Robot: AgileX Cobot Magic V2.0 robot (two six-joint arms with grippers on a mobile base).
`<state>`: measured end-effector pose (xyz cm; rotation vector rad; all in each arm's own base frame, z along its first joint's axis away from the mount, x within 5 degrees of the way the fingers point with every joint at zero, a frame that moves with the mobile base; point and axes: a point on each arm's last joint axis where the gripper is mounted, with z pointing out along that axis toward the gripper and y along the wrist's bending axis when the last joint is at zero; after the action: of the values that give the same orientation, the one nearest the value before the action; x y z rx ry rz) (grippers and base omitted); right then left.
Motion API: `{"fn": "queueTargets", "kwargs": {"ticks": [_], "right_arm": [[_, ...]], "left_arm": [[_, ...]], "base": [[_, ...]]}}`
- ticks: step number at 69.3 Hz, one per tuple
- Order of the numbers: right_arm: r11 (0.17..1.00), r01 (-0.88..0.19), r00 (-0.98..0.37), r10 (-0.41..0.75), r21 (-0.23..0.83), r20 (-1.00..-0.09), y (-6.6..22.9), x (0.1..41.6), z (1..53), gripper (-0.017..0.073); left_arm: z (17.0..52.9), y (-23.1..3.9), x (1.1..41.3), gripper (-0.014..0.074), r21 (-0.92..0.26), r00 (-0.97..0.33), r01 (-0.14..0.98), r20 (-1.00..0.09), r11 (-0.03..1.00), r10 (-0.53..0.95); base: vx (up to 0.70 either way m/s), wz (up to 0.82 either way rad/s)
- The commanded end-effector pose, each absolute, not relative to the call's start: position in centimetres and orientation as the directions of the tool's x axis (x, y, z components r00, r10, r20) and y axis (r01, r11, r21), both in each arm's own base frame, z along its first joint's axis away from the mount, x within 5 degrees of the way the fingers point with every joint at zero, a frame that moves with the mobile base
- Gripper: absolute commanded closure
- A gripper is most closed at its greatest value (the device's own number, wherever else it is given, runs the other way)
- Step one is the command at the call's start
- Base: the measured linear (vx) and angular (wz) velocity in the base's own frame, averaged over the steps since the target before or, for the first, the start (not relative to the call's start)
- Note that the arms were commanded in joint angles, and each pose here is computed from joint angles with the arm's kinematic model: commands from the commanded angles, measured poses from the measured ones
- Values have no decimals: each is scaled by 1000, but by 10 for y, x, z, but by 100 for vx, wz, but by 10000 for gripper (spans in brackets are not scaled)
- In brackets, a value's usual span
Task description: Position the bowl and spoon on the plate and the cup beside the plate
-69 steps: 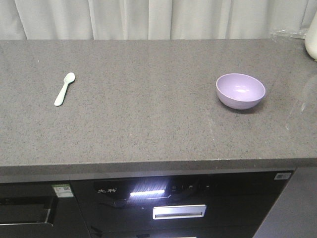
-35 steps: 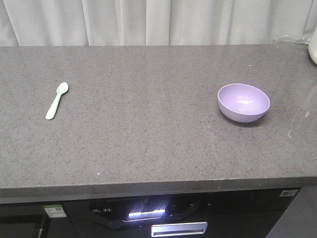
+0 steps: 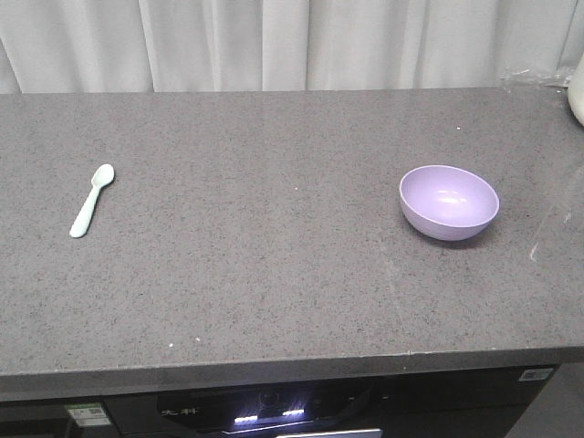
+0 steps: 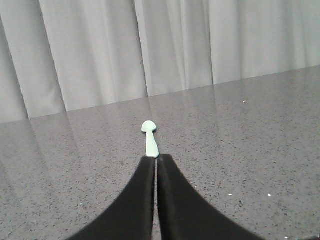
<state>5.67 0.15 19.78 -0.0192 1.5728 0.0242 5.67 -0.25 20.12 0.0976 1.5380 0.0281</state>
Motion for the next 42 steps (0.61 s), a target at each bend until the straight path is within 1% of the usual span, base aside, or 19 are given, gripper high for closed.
{"fn": "queueTargets", "kwargs": {"ticks": [1, 42], "right_arm": [[1000, -25, 76, 2, 0, -997, 1, 56, 204, 565], [1000, -25, 76, 2, 0, -997, 1, 56, 204, 565]], "left_arm": [[212, -3, 55, 600, 74, 130, 39, -989, 997, 68], [212, -3, 55, 600, 74, 130, 39, -989, 997, 68]], "base": [[4, -1], [4, -1]]}}
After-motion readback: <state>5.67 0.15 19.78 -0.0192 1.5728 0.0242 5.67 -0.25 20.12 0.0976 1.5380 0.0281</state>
